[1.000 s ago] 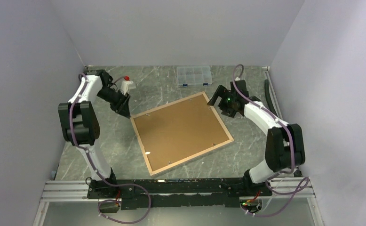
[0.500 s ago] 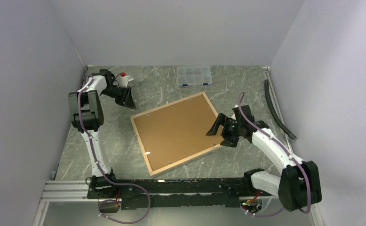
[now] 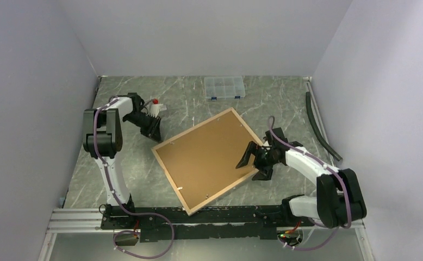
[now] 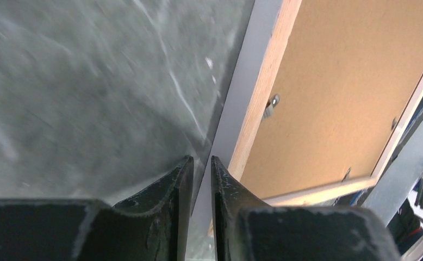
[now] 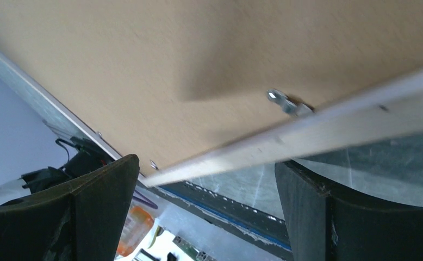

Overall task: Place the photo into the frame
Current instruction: Adjust the photo frame at the center of the board.

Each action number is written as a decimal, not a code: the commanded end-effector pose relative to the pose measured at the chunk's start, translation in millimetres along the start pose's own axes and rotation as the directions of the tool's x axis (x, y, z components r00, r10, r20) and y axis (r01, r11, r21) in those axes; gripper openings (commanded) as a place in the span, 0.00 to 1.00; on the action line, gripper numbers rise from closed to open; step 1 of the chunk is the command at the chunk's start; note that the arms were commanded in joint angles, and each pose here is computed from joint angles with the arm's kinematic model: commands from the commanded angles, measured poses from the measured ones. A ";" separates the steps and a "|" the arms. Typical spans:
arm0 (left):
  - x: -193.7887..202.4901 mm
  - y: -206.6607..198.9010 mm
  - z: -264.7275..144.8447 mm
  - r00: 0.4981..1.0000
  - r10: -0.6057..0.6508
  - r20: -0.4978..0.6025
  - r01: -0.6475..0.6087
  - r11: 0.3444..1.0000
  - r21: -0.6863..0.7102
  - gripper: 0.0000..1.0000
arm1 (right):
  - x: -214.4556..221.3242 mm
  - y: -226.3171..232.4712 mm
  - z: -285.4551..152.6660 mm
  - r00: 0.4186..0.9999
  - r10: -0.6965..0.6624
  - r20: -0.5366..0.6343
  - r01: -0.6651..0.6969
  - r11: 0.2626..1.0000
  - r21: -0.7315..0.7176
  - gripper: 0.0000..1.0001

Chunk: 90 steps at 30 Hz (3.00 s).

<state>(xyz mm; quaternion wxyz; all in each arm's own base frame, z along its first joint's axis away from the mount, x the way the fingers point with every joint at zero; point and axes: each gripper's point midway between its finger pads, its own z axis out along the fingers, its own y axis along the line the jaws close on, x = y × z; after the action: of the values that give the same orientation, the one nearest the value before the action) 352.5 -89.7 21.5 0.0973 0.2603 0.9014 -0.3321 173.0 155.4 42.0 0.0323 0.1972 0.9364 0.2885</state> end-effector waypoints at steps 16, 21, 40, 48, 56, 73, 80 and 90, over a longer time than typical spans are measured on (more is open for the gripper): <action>88.7 -61.6 -6.5 0.990 0.075 -0.116 -0.059 0.989 0.135 0.24 | -144.5 104.2 14.0 0.963 -0.146 0.228 0.166 0.984 -0.068 0.99; 69.1 -55.8 -1.4 0.997 0.043 -0.066 -0.034 0.990 0.134 0.24 | -173.4 124.0 21.1 0.959 -0.112 0.259 0.141 0.985 -0.097 0.98; 84.2 -64.2 -43.5 0.999 0.050 -0.006 -0.048 0.980 0.191 0.26 | -99.8 64.6 7.4 0.965 -0.111 0.238 0.112 0.994 0.011 0.95; 104.0 -32.9 -25.2 0.998 0.015 -0.067 -0.010 0.998 0.064 0.25 | -113.2 84.8 34.3 0.977 -0.097 0.190 0.114 0.990 -0.085 0.94; 97.8 -36.7 -25.5 0.998 0.010 -0.060 -0.005 0.998 0.070 0.25 | -166.6 141.8 39.7 0.965 -0.127 0.228 0.163 0.976 -0.145 0.92; 78.9 -79.5 -14.0 0.997 0.067 -0.037 -0.061 0.987 0.146 0.24 | -75.4 197.7 19.9 0.955 -0.179 0.238 0.231 0.949 -0.213 0.92; 75.9 -66.0 -10.3 1.000 0.016 -0.020 -0.014 0.992 0.123 0.23 | 23.2 243.8 74.6 0.984 -0.177 0.016 0.173 0.929 -0.326 0.90; 52.8 -60.9 -20.5 0.998 -0.052 0.030 0.046 0.983 0.176 0.30 | 91.4 282.7 125.8 0.984 -0.179 -0.025 0.158 0.918 -0.364 0.87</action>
<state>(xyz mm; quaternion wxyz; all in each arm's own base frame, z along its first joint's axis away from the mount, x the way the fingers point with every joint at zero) 268.7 -84.5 37.9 0.0743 0.2506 0.8845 -0.3865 200.1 434.4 70.8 0.0337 0.0738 0.9126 0.4006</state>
